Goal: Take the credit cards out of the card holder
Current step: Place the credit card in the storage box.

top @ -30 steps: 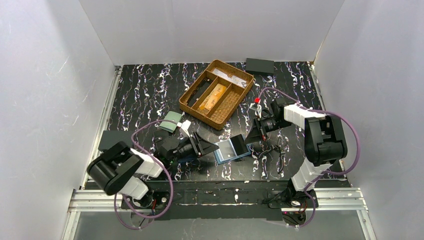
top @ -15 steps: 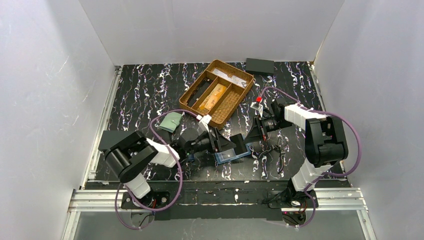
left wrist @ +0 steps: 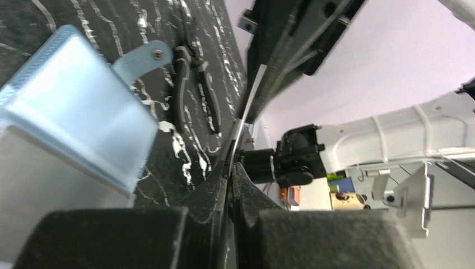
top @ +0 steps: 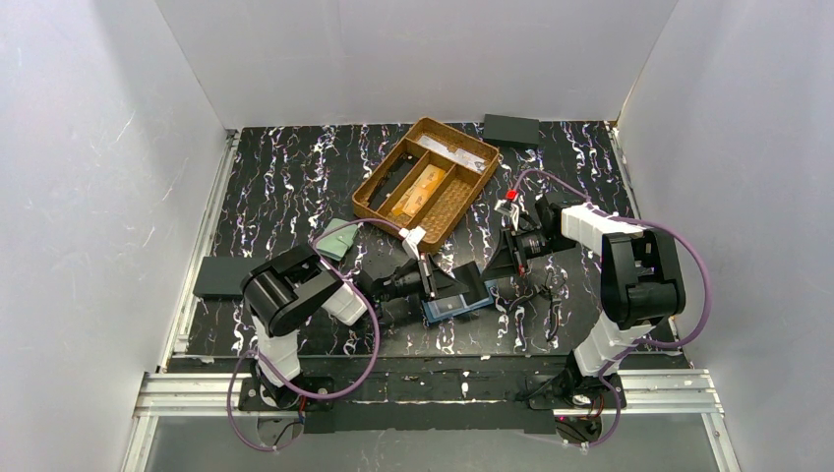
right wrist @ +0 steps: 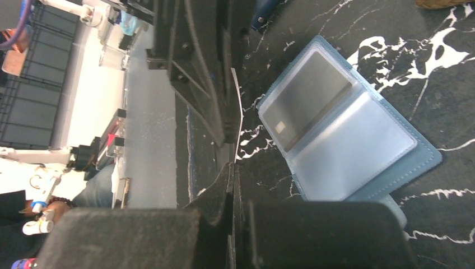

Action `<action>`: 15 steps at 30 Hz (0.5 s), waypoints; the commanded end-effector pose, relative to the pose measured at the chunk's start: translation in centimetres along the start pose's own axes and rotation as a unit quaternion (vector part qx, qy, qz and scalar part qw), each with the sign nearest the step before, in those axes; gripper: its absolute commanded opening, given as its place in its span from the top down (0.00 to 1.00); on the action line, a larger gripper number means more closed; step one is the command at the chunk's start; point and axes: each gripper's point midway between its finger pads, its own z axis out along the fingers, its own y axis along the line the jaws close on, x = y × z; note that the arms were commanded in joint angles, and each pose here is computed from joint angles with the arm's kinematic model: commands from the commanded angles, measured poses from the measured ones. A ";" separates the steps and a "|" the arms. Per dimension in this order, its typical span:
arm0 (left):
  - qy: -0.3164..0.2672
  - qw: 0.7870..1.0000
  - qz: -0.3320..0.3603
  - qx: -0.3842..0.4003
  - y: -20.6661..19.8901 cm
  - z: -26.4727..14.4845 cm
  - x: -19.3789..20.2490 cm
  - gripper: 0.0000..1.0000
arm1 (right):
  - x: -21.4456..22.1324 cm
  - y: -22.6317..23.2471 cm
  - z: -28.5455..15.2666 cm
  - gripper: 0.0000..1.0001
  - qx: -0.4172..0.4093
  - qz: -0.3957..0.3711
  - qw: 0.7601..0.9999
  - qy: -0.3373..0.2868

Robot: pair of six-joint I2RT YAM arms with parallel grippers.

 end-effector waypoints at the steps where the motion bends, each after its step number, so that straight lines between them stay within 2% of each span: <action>1: -0.003 0.998 0.025 0.050 -2.7 0.3 -0.6 1.00 | -1.2 0.9 -0.2 0.99 -0.010 -0.015 1.000 -0.010; 4: -0.003 0.998 0.044 0.050 -2.8 -0.2 -0.4 1.00 | -1.1 0.8 -0.2 0.97 -0.007 -0.016 1.000 -0.008; 6: 0.004 0.998 0.065 0.028 -1.8 -0.8 0.1 1.00 | -1.2 1.0 -0.4 0.70 -0.006 -0.020 1.000 -0.004; 9: 0.022 0.993 0.115 -0.019 -0.5 -2.2 0.8 1.00 | -1.6 2.0 -1.1 0.44 -0.006 -0.070 0.997 0.009; 12: 0.030 0.979 0.191 -0.068 0.1 -4.3 0.8 1.00 | -1.7 3.3 -2.0 0.28 -0.006 -0.106 0.994 0.013; 15: 0.027 0.944 0.318 -0.084 -1.3 -6.0 0.4 1.00 | -1.9 4.2 -2.6 0.16 0.000 -0.127 0.992 0.006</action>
